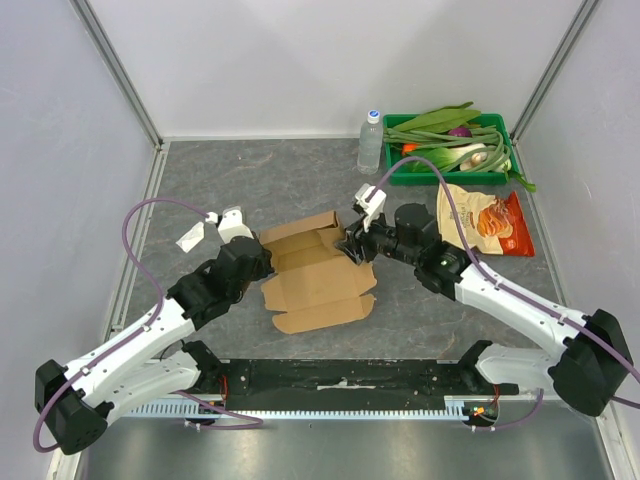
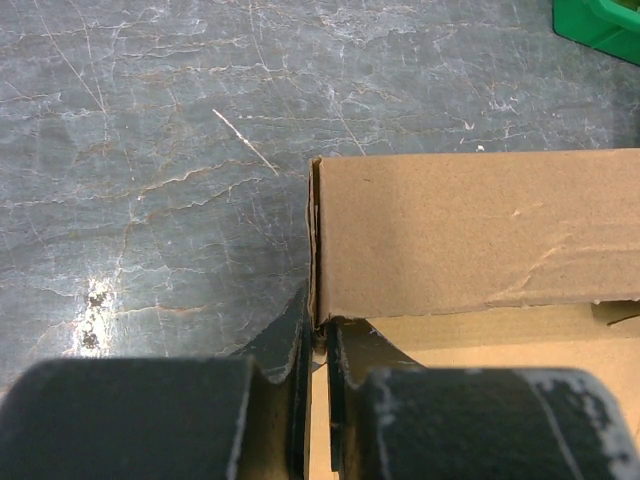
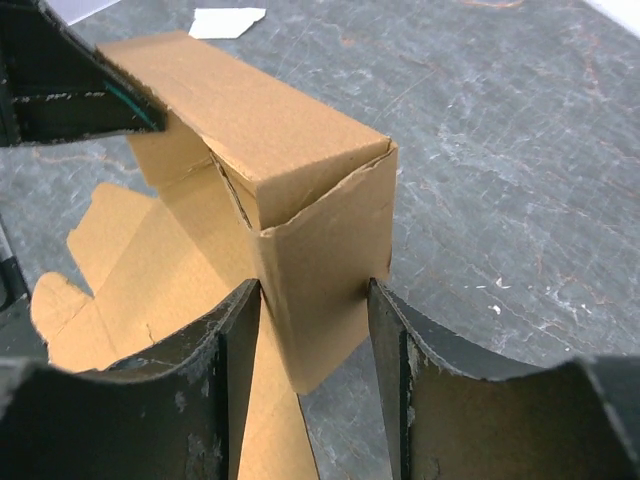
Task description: Fold the paper box
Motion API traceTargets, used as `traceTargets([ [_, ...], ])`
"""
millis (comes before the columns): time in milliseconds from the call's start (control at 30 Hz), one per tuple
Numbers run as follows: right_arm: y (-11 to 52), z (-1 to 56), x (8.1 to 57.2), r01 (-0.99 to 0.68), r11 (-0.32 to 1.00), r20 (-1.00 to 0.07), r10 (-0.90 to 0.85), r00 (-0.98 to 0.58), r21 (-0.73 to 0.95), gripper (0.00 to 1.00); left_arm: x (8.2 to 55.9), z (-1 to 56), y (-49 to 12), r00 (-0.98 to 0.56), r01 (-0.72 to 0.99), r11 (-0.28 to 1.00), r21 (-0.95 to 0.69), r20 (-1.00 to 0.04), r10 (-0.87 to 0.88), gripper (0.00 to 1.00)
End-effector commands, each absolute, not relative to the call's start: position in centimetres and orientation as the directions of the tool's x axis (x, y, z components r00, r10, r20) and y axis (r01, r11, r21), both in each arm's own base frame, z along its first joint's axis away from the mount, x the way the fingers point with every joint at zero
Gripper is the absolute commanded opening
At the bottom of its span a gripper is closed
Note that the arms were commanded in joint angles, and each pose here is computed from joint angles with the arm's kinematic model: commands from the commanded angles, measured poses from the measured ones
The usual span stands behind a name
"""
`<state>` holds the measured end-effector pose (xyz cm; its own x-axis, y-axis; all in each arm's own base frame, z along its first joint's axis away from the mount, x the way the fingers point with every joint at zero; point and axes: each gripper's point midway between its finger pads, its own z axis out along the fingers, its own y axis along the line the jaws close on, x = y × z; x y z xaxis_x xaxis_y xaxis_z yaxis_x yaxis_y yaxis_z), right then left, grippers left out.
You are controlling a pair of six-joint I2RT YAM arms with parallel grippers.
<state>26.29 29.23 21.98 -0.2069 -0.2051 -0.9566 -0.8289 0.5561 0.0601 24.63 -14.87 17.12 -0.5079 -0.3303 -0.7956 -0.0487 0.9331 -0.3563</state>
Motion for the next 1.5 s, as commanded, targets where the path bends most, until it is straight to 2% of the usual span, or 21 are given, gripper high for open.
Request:
traceTargets([
  [0,30.8,24.1,27.1,-0.784,0.62,-0.98,-0.145,-0.139,0.02,0.54,25.3,18.7,-15.0,-0.472,-0.035,0.929,-0.367,-0.814,-0.339,0.02],
  [167,30.4,24.0,27.9,-0.647,0.762,-0.982,-0.14,-0.123,-0.028,0.49,25.5,18.5,-14.4,-0.456,-0.078,0.929,-0.362,-0.816,-0.356,0.02],
  [267,30.2,23.6,28.4,-0.565,0.824,-0.982,-0.143,-0.126,-0.048,0.42,25.7,18.8,-14.2,-0.444,-0.094,0.925,-0.367,-0.816,-0.369,0.02],
  [367,30.8,23.5,28.3,-0.532,0.844,-0.981,-0.153,-0.119,-0.067,0.43,25.7,18.9,-14.2,-0.441,-0.1,0.925,-0.367,-0.817,-0.372,0.02],
  [400,30.2,23.7,28.8,-0.476,0.876,-0.982,-0.147,-0.115,-0.075,0.45,25.8,19.1,-14.2,-0.438,-0.1,0.924,-0.369,-0.818,-0.374,0.02],
  [467,30.6,23.5,28.7,-0.466,0.881,-0.981,-0.155,-0.115,-0.085,0.48,25.8,19.3,-14.1,-0.435,-0.103,0.924,-0.367,-0.819,-0.374,0.02],
  [633,30.4,23.8,29.3,-0.395,0.915,-0.984,-0.139,-0.112,-0.084,0.44,25.7,19.5,-14.0,-0.433,-0.103,0.922,-0.373,-0.818,-0.379,0.02],
  [967,30.7,23.3,30.1,-0.309,0.945,-0.984,-0.147,-0.096,-0.111,0.43,25.6,19.2,-13.8,-0.436,-0.117,0.922,-0.37,-0.815,-0.382,0.02],
  [1100,31.0,23.3,30.6,-0.27,0.953,-0.982,-0.166,-0.09,-0.136,0.46,25.7,19.3,-13.7,-0.431,-0.127,0.919,-0.372,-0.814,-0.389,0.02],
  [1133,31.4,22.8,30.6,-0.266,0.952,-0.979,-0.18,-0.094,-0.149,0.45,25.7,19.3,-13.7,-0.43,-0.128,0.918,-0.376,-0.813,-0.393,0.02],
  [1167,31.5,22.7,30.7,-0.253,0.955,-0.979,-0.183,-0.094,-0.154,0.38,25.7,19.3,-13.8,-0.43,-0.128,0.917,-0.378,-0.812,-0.394,0.02],
  [1200,31.5,23.0,30.8,-0.235,0.96,-0.98,-0.18,-0.091,-0.154,0.25,25.7,19.3,-13.7,-0.431,-0.131,0.917,-0.377,-0.811,-0.396,0.02],
  [1233,31.8,22.3,30.8,-0.221,0.961,-0.977,-0.19,-0.101,-0.164,0.0,25.7,19.3,-13.8,-0.431,-0.137,0.915,-0.381,-0.808,-0.401,0.02],
  [1400,30.7,22.4,29.3,0.062,0.962,-0.963,-0.263,-0.063,-0.267,0.0,25.8,19.1,-13.5,-0.42,-0.178,0.9,-0.398,-0.796,-0.436,0.02],
  [1433,29.7,21.7,28.4,0.16,0.917,-0.931,-0.356,-0.085,-0.366,0.0,25.8,18.8,-13.2,-0.415,-0.207,0.893,-0.399,-0.791,-0.449,0.02],
  [1467,29.9,22.2,28.1,0.182,0.928,-0.945,-0.319,-0.071,-0.326,0.0,25.8,18.9,-13.2,-0.414,-0.214,0.891,-0.4,-0.789,-0.454,0.02],
])
